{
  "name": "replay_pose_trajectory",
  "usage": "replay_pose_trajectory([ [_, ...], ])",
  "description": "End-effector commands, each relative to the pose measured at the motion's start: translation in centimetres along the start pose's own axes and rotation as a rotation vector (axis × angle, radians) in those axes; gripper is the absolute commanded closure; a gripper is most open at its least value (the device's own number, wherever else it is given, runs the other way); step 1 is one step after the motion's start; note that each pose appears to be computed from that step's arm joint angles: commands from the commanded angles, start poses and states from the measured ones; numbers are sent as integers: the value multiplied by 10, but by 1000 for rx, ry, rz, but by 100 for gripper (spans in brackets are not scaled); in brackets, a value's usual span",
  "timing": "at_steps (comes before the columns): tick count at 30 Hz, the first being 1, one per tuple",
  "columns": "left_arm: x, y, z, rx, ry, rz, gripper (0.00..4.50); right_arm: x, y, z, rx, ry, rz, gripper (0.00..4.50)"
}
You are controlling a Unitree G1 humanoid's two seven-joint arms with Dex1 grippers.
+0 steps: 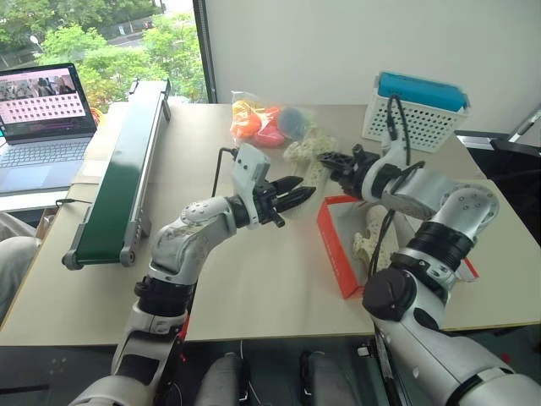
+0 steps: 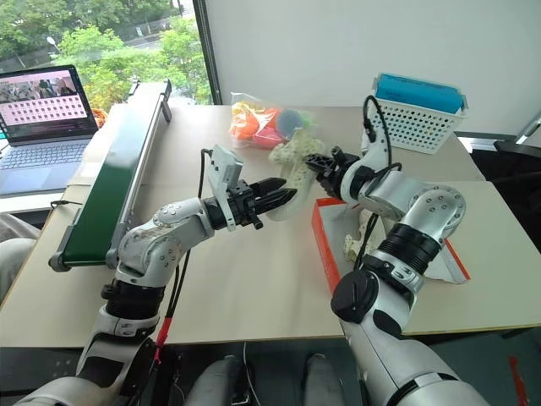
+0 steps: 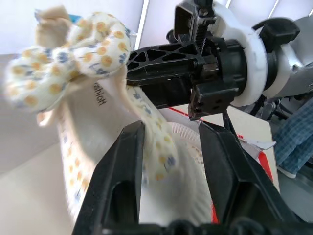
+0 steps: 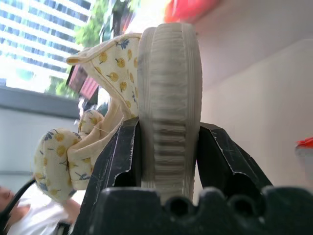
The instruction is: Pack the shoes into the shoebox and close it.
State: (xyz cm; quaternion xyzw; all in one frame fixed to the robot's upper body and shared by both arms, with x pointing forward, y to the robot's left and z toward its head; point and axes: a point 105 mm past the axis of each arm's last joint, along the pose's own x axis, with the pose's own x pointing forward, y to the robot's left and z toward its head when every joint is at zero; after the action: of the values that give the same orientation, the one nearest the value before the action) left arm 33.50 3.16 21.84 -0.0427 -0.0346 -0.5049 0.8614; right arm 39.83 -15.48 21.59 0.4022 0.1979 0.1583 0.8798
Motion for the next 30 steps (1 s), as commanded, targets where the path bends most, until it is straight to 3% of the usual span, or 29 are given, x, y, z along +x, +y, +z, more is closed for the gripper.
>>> replay_pose_trajectory([
  [1,-12,-2,18,45,-49,-6,256,-23,11,40,-116,-133,-10,269],
  [7,-34,1,6,112,27,-58,256,-47,4,43,-408,53,-144,269],
  [13,-48,-15,-38,292,240,-258,256,-55,-15,29,-541,248,-204,269],
  [19,-46,-22,-48,357,249,-316,256,-58,-52,6,-569,378,-318,269],
  [30,-39,-23,-52,376,229,-295,256,-56,-81,-8,-600,460,-431,269],
])
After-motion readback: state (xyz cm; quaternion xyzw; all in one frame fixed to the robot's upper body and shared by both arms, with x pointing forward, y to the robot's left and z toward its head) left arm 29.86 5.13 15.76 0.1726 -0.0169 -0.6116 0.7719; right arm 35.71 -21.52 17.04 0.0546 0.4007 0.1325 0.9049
